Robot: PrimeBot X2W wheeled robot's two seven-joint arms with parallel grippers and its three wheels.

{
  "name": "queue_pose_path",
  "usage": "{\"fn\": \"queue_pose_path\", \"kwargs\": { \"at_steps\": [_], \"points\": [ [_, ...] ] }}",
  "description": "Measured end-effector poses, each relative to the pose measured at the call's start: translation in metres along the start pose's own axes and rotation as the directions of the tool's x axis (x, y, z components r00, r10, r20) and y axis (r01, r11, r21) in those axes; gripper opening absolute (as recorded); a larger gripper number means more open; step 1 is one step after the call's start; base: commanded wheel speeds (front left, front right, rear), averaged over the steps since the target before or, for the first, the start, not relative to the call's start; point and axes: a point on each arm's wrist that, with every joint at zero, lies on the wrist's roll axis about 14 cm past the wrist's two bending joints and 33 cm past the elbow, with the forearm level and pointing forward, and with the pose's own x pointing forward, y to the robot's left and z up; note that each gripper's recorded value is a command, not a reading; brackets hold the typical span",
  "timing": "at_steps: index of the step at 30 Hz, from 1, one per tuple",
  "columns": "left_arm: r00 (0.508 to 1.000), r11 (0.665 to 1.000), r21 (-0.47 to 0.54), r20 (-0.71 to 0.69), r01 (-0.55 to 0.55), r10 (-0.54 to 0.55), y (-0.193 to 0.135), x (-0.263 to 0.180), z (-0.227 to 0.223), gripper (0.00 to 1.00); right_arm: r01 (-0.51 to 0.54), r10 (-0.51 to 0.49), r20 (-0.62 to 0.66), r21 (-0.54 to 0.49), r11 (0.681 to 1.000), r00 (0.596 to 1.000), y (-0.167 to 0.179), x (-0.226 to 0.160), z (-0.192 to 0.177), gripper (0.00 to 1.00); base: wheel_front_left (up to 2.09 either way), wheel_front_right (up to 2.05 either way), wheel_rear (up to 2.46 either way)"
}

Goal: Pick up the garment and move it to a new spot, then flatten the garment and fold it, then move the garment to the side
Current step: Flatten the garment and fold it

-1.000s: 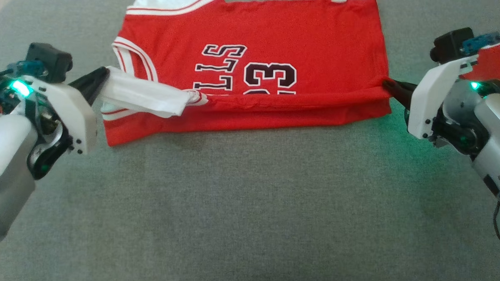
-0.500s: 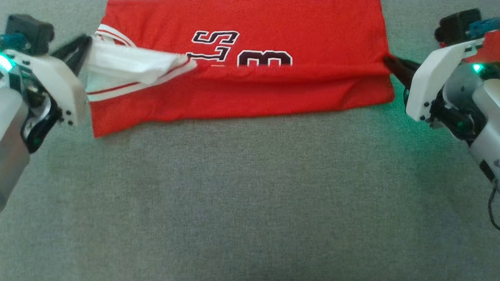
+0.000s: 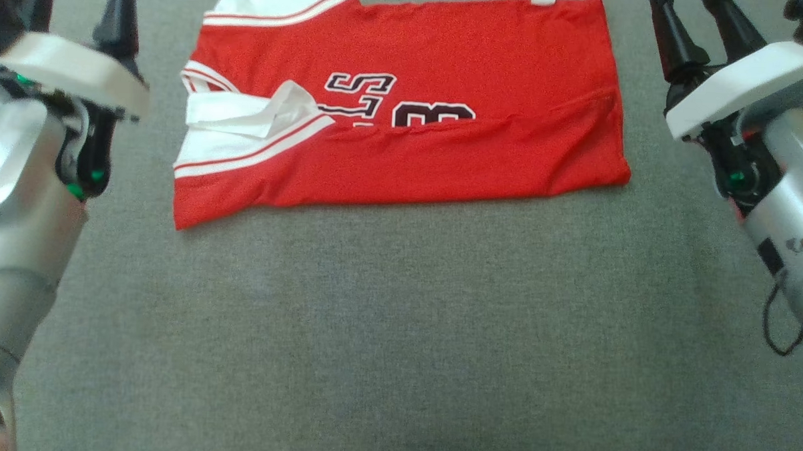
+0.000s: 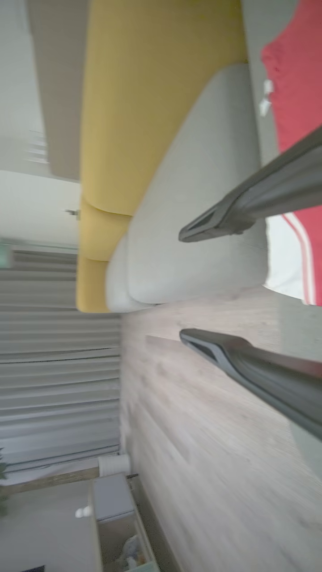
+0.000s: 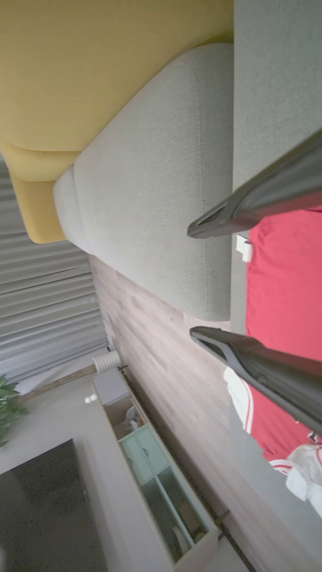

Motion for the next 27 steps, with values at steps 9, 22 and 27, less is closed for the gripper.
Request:
{"fn": "queue_pose_path", "kwargs": {
  "at_steps": [9,22,27],
  "points": [
    [0.972,0.992,-0.111,0.221,-0.061,0.084,-0.030,-0.068,0.028,1.00,0.018,-0.029,0.282,0.039,0.999,0.959,0.028,-0.033,0.042,1.00,0.00,0.00,0.00],
    [0.983,0.972,-0.170,0.061,-0.160,0.172,-0.052,-0.145,-0.061,1.00,0.108,-0.111,0.165,0.029,0.994,0.980,0.064,-0.112,-0.065,1.00,0.00,0.00,0.00],
    [0.988,0.977,-0.147,-0.027,-0.156,0.154,-0.048,-0.137,-0.092,1.00,0.093,-0.097,0.182,0.032,0.995,0.979,0.068,-0.108,-0.061,1.00,0.00,0.00,0.00]
  ]
}}
